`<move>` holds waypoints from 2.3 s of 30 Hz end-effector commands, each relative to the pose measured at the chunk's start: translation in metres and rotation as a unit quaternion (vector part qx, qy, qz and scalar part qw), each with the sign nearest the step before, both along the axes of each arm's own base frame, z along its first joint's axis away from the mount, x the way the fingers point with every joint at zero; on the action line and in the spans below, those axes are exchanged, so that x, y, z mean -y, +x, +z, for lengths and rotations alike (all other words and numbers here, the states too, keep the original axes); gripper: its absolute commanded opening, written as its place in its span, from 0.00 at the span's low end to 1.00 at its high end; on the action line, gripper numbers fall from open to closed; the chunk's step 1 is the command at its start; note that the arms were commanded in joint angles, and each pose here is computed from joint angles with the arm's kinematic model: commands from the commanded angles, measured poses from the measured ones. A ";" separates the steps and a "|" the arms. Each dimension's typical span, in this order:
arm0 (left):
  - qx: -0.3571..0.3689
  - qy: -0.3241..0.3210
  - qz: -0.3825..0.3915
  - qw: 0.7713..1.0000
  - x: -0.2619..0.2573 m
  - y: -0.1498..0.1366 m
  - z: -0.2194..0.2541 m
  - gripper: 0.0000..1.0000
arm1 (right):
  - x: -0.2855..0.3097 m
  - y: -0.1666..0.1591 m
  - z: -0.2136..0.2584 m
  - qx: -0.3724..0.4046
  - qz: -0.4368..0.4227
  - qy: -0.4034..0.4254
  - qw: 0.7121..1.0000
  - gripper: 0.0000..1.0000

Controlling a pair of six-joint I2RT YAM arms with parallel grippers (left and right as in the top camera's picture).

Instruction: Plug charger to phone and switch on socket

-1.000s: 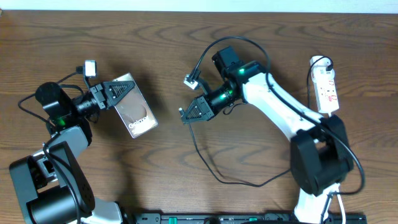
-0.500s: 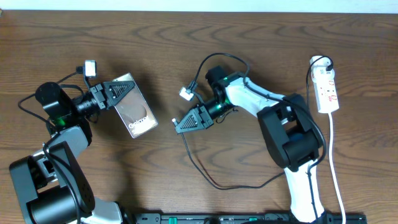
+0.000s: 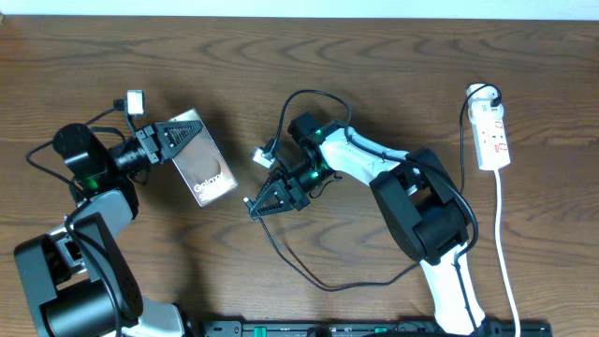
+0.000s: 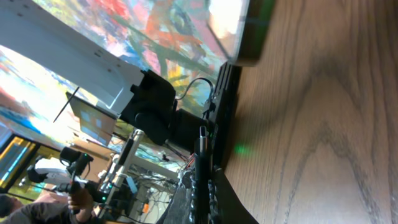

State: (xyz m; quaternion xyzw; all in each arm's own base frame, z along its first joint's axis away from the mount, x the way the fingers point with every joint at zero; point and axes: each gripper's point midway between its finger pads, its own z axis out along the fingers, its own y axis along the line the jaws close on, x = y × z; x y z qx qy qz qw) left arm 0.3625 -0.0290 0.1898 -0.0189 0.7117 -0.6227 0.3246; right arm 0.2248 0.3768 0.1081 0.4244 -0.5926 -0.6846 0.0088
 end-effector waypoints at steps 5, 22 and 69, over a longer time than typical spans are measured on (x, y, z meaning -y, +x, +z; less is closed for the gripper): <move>0.028 0.013 0.003 1.000 -0.003 0.004 0.011 0.08 | -0.002 -0.004 0.004 0.000 0.004 0.034 0.999 0.01; 0.023 0.012 0.012 1.000 -0.005 0.007 0.010 0.07 | -0.024 -0.009 0.005 0.014 0.028 0.045 0.999 0.01; -0.001 0.000 0.024 1.000 0.001 0.013 0.010 0.07 | -0.031 0.015 -0.002 0.023 0.004 0.010 1.000 0.01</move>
